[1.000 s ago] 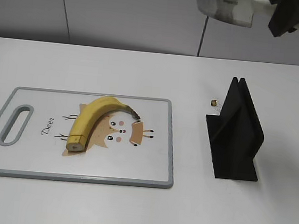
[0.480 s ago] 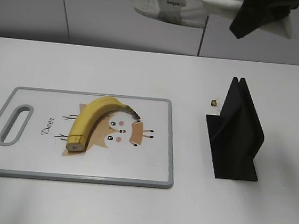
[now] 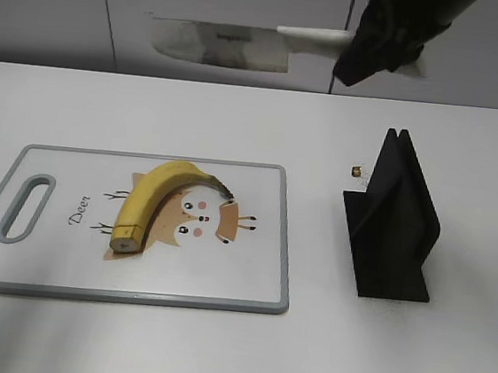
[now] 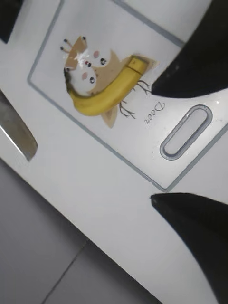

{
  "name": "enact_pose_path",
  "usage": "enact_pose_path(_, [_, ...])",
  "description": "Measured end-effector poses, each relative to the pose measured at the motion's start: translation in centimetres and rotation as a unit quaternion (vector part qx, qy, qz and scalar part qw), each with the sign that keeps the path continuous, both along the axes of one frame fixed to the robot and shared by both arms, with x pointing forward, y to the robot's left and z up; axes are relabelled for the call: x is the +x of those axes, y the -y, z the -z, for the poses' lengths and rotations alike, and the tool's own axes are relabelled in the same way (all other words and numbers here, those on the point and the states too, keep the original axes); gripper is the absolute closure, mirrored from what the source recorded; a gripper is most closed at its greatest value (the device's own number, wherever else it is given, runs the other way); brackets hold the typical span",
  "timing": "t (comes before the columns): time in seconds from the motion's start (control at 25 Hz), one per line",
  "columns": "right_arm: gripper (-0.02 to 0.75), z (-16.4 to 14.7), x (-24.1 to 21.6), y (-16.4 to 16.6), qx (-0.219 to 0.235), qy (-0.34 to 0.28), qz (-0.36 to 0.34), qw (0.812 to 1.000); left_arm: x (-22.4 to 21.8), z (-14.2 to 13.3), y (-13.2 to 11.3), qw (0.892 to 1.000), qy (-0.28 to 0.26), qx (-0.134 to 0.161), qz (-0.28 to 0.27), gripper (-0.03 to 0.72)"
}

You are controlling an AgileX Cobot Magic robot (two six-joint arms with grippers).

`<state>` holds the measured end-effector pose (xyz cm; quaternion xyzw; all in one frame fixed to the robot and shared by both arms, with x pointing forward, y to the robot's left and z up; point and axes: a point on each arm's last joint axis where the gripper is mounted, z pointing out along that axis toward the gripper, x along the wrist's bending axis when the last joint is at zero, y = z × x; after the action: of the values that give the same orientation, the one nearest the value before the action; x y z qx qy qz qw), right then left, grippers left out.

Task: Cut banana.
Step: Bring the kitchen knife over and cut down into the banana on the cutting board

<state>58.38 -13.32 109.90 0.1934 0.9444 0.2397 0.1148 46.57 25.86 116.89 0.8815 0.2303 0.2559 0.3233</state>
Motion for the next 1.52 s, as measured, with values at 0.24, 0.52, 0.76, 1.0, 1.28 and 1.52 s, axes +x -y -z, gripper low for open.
enact_pose_path(0.24, [0.575, 2.0, 0.6, -1.2, 0.006, 0.005, -0.111, 0.994, 2.7, 2.1, 0.8, 0.995, -0.029, 0.020, 0.095, 0.076])
enact_pose_path(0.52, [0.575, 4.3, 1.4, -2.4, 0.026, -0.012, -0.191, 0.981, 4.3, 3.7, 1.3, 0.984, -0.017, 0.035, 0.173, 0.076])
enact_pose_path(0.76, [0.575, 5.7, 2.0, -3.1, 0.044, -0.020, -0.212, 0.976, 5.7, 5.7, 2.4, 0.979, -0.047, 0.033, 0.197, 0.076])
enact_pose_path(1.0, [0.575, 6.5, 2.3, -3.3, 0.048, -0.025, -0.219, 0.974, 7.3, 7.9, 3.7, 0.975, -0.053, 0.066, 0.207, 0.079])
enact_pose_path(1.28, [0.575, 6.5, 2.2, -3.9, 0.064, -0.024, -0.227, 0.971, 8.6, 9.6, 3.7, 0.975, -0.071, 0.068, 0.200, 0.090])
enact_pose_path(1.52, [0.575, 6.7, 2.1, -4.5, 0.066, -0.020, -0.230, 0.971, 8.9, 10.3, 3.7, 0.973, -0.080, 0.076, 0.202, 0.105])
